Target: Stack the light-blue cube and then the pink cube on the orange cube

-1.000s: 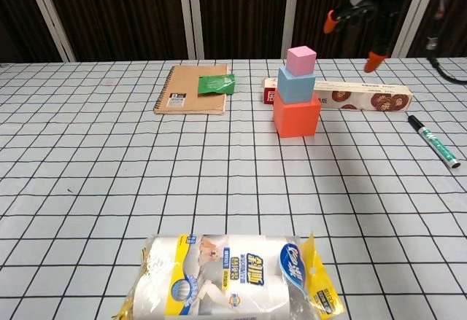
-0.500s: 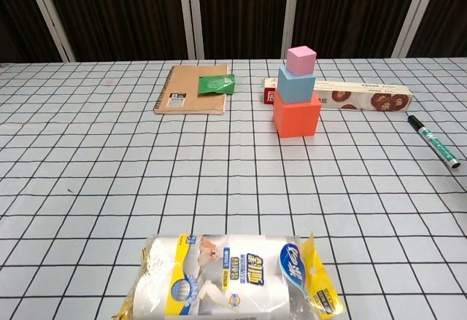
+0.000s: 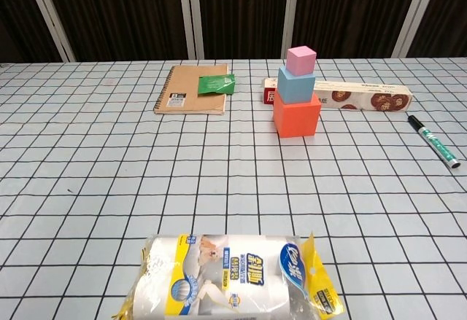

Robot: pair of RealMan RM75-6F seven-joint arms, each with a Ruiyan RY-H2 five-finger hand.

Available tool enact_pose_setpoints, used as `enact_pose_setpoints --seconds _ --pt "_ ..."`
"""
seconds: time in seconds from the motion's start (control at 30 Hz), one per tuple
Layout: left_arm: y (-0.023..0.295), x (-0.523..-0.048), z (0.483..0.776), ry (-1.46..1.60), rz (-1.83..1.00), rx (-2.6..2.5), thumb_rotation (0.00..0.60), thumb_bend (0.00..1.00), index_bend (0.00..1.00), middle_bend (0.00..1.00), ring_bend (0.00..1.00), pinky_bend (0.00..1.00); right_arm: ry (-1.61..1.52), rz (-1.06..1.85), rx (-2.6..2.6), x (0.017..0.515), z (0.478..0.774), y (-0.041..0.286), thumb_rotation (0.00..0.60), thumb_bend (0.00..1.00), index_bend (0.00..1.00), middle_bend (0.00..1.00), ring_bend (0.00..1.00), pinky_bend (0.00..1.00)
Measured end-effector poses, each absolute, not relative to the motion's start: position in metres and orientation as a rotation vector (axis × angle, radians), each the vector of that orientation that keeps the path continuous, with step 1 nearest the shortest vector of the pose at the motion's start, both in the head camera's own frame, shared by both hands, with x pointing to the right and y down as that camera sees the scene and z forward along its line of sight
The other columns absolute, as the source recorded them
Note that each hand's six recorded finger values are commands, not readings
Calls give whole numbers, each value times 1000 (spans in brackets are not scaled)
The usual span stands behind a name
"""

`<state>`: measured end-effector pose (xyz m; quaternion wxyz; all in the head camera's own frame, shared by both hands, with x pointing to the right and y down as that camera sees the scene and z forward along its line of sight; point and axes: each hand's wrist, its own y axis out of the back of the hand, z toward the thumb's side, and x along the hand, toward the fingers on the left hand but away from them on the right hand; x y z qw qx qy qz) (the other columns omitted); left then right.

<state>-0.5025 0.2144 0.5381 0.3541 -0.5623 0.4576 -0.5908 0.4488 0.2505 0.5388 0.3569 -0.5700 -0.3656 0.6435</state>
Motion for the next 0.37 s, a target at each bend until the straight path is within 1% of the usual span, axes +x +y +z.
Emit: enact_pose_setpoints --seconds 0.17,0.37 --pt "213 -500 537 1181 -1503 -1461 600 114 31 0 0 0 -976 1657 -1368 453 534 249 600 259 0 0 0 0" --pt "214 -495 539 1152 -1493 -1479 600 114 31 0 0 0 -947 1607 -1408 450 540 249 600 259 0 0 0 0"
